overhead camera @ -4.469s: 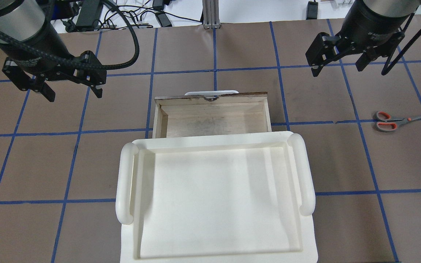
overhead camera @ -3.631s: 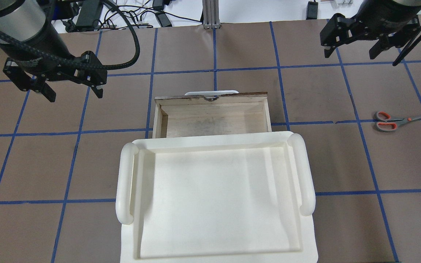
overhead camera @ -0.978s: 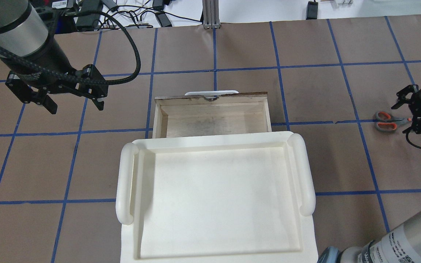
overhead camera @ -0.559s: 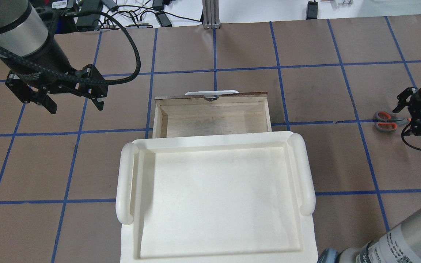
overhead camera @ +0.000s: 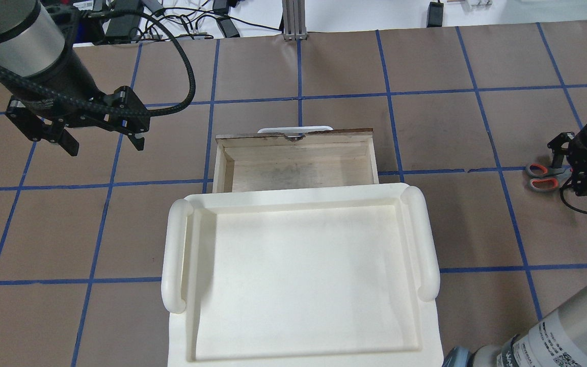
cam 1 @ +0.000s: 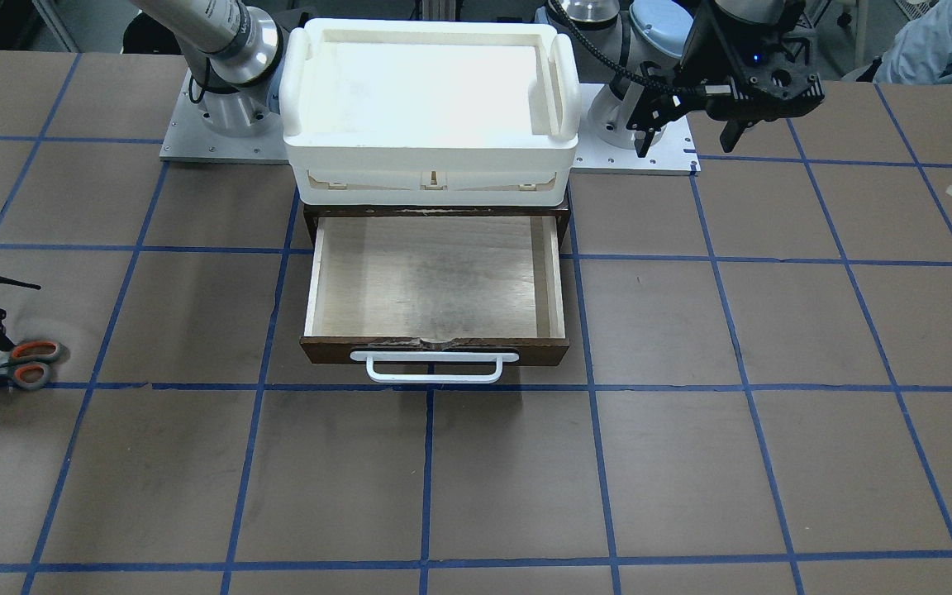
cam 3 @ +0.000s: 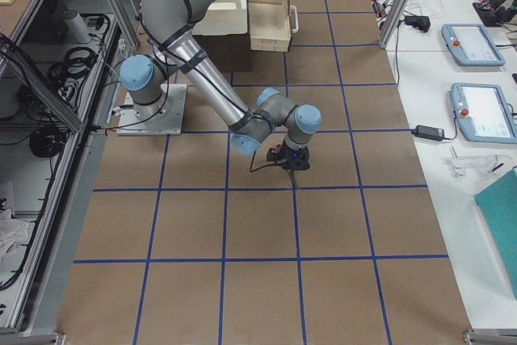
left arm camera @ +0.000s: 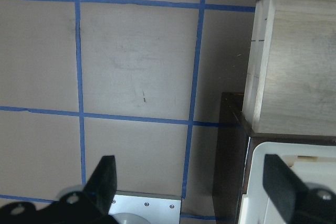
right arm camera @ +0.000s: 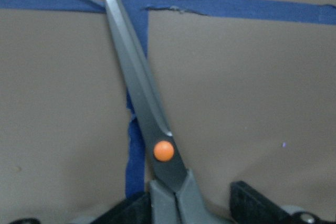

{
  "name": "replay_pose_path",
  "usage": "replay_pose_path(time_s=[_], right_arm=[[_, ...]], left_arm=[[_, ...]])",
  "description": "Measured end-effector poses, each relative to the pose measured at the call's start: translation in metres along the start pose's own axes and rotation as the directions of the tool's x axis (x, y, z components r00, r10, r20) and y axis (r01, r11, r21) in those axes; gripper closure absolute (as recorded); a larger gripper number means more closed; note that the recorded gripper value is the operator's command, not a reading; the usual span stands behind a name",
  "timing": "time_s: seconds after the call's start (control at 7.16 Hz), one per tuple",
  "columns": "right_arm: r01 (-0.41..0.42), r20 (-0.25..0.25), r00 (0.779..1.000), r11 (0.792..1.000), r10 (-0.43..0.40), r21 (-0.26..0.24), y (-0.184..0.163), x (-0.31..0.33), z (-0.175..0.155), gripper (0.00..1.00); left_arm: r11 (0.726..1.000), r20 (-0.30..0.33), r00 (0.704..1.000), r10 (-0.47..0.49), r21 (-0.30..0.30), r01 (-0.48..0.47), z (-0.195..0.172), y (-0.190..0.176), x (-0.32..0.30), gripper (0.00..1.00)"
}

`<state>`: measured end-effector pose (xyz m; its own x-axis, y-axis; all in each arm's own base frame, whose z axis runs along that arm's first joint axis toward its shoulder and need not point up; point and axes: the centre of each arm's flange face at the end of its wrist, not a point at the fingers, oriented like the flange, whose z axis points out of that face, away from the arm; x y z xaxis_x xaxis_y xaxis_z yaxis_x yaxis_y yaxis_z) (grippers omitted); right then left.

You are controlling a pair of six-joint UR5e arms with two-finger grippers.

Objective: Put scissors in drawer and close it
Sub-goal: 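Close the right gripper on the scissors handle and lift them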

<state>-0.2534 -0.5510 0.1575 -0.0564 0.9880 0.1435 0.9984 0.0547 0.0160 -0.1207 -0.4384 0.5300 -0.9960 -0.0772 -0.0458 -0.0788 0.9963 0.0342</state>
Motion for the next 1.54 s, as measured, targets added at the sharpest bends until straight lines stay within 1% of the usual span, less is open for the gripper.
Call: replay_pose_path(time_s=[0.42,0.7,1.12,1.26,1.4,1.54], right_arm=[[0.022,0.015,1.000,1.000,-0.022,0.018,-0.002,0.000,-0.009,0.80],[0.026,0.041,0.999,0.999,-0.028,0.033,0.002,0.001,-0.027,0.85],[0.034,0.065,0.997,0.999,-0.037,0.040,0.013,0.000,-0.045,0.96],[0.035,0.079,0.996,0.998,-0.039,0.044,0.015,0.001,-0.054,0.58],[0.053,0.092,0.994,0.997,-0.058,0.055,0.016,0.002,-0.063,0.01],[0.103,0.090,0.990,0.992,-0.109,0.069,0.016,0.002,-0.064,0.00]], left_arm=[[1.000,0.011,1.000,0.013,-0.001,-0.013,-0.003,0.007,-0.002,0.00],[1.000,0.009,1.000,0.015,-0.002,-0.015,-0.003,0.008,-0.002,0.00],[1.000,0.010,1.000,0.015,-0.006,-0.015,-0.001,0.008,-0.002,0.00],[1.000,0.011,1.000,0.015,-0.006,-0.015,-0.001,0.008,-0.003,0.00],[1.000,0.011,1.000,0.014,-0.006,-0.014,-0.001,0.009,-0.003,0.00],[1.000,0.011,1.000,0.014,-0.006,-0.014,-0.001,0.009,-0.003,0.00]])
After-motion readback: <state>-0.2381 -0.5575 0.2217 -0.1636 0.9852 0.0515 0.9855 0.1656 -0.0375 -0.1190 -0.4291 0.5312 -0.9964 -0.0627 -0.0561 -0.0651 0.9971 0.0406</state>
